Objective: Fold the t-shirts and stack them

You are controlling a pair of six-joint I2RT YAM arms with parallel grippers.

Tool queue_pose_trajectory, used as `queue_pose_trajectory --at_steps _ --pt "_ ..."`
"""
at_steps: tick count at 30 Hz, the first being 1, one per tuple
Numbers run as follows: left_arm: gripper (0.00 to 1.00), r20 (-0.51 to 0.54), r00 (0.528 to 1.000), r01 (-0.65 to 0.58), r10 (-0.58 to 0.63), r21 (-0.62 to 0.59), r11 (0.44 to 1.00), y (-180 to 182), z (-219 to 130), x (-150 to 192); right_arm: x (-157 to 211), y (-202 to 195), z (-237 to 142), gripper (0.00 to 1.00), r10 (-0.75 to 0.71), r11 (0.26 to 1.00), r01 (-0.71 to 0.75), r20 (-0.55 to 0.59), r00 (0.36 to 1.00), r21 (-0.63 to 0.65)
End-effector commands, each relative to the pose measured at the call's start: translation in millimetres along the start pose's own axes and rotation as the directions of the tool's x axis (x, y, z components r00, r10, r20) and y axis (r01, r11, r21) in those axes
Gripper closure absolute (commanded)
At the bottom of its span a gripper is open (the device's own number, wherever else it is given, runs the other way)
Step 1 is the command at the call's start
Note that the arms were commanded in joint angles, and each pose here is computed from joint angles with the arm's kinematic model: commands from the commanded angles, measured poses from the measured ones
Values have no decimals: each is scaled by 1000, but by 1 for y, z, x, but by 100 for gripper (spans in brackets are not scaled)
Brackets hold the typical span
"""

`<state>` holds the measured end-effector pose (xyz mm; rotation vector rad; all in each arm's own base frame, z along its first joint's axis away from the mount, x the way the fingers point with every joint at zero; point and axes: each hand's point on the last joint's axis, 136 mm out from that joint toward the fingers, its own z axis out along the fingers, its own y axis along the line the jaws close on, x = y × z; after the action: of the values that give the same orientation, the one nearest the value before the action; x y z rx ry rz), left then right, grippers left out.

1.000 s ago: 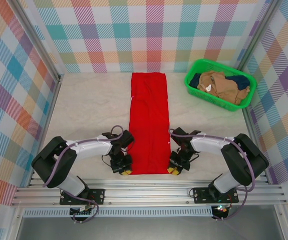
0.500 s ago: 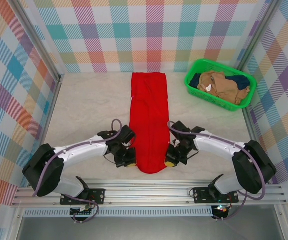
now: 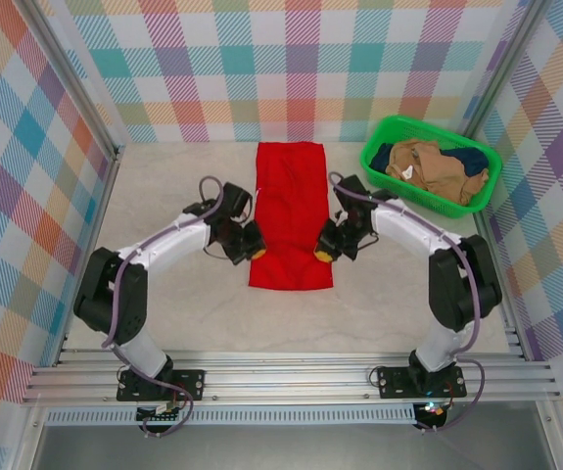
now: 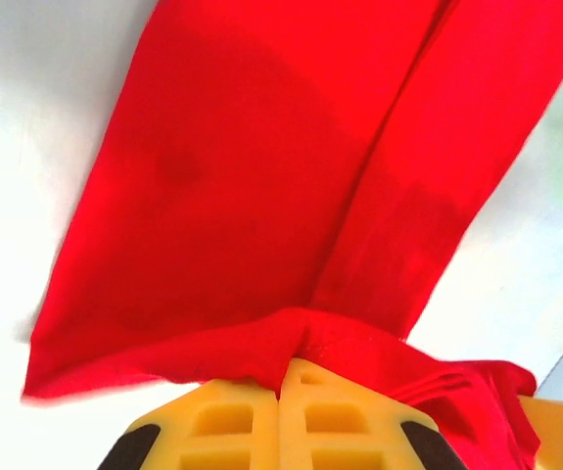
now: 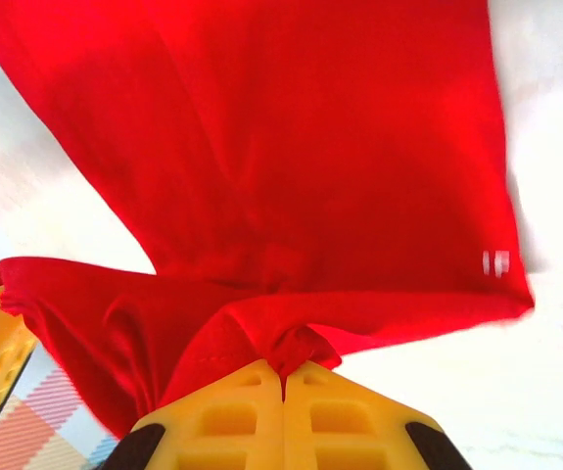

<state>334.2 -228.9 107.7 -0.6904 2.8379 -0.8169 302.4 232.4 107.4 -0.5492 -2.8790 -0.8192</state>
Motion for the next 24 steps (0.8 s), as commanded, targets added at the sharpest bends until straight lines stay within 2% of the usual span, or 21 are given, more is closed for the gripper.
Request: queue_pose_trajectory --at_steps 1,10,23,24 --pt "100 34 999 -12 11 29 1000 -15 1 -33 -28 7 -7 100 -13 1000 13 28 1000 13" --pt "100 74 997 -5 3 28 1000 -39 21 -104 -109 29 -7 100 11 1000 -11 90 996 -9" --pt "100 91 996 20 -23 37 999 -46 41 -159 -175 38 12 100 62 998 -61 100 993 -12" --pt "98 84 996 21 -24 38 999 -46 43 -160 -179 37 14 95 62 998 -61 96 993 -14"
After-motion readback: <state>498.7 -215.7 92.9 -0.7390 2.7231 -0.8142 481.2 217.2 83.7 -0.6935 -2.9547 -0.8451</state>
